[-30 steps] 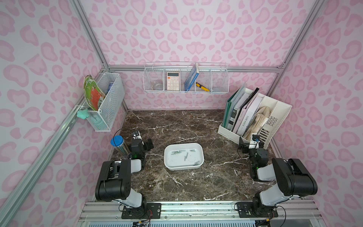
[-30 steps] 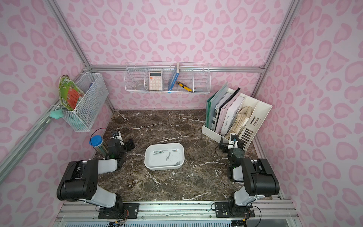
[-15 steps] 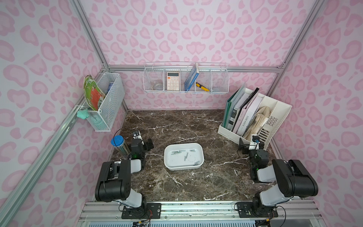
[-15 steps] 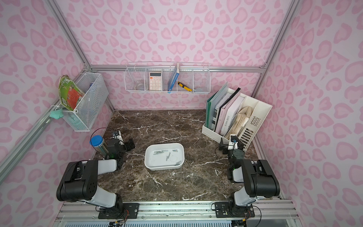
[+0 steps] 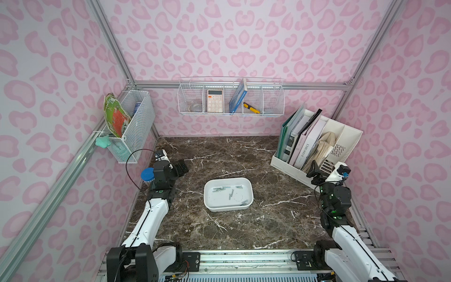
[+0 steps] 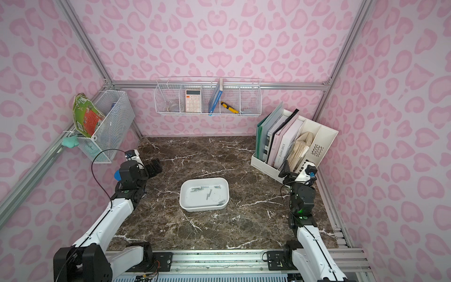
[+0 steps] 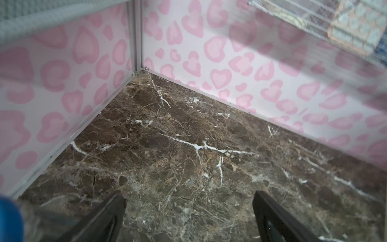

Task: Take out the screws from the storage box
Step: Pick up the screw from the storage box, then place the screw at the center of the board.

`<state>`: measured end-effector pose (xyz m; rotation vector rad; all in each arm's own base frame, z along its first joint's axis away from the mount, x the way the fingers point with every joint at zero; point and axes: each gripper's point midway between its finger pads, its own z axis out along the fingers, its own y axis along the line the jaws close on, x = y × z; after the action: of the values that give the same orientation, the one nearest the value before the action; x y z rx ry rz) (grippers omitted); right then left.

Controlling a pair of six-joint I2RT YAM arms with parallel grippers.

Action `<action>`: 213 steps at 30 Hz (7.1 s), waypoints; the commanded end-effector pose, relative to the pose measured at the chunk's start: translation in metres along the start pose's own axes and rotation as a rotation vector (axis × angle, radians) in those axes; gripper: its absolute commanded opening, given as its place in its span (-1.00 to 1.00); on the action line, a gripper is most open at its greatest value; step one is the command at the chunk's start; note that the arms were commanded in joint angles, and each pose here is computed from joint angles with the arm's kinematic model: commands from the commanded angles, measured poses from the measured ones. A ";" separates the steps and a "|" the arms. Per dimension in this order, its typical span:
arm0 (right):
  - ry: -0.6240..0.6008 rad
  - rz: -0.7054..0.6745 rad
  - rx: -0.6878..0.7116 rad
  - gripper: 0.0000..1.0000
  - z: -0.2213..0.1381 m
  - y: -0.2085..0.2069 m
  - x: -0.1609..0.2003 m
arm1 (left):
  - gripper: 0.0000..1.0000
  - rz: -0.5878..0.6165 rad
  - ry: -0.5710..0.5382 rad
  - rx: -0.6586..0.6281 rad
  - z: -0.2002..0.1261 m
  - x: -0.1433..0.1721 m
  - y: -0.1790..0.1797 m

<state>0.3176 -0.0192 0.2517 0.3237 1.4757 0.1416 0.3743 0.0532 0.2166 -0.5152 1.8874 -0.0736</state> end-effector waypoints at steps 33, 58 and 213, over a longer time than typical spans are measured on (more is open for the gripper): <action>0.656 -0.428 -0.855 0.72 -0.076 0.284 0.105 | 0.80 -0.175 0.658 0.275 -0.101 0.127 -0.086; 1.184 -0.542 -0.646 -0.10 -0.044 0.328 0.303 | 0.77 -0.246 0.719 0.199 -0.094 0.169 -0.066; 1.081 -0.343 -0.287 -1.00 -0.029 0.261 0.224 | 0.63 -0.178 0.883 0.134 -0.080 0.205 -0.072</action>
<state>0.3339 0.3191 0.1095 -0.3739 2.5205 0.3080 0.2671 -0.1078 0.0871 -0.6271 2.6475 -0.6508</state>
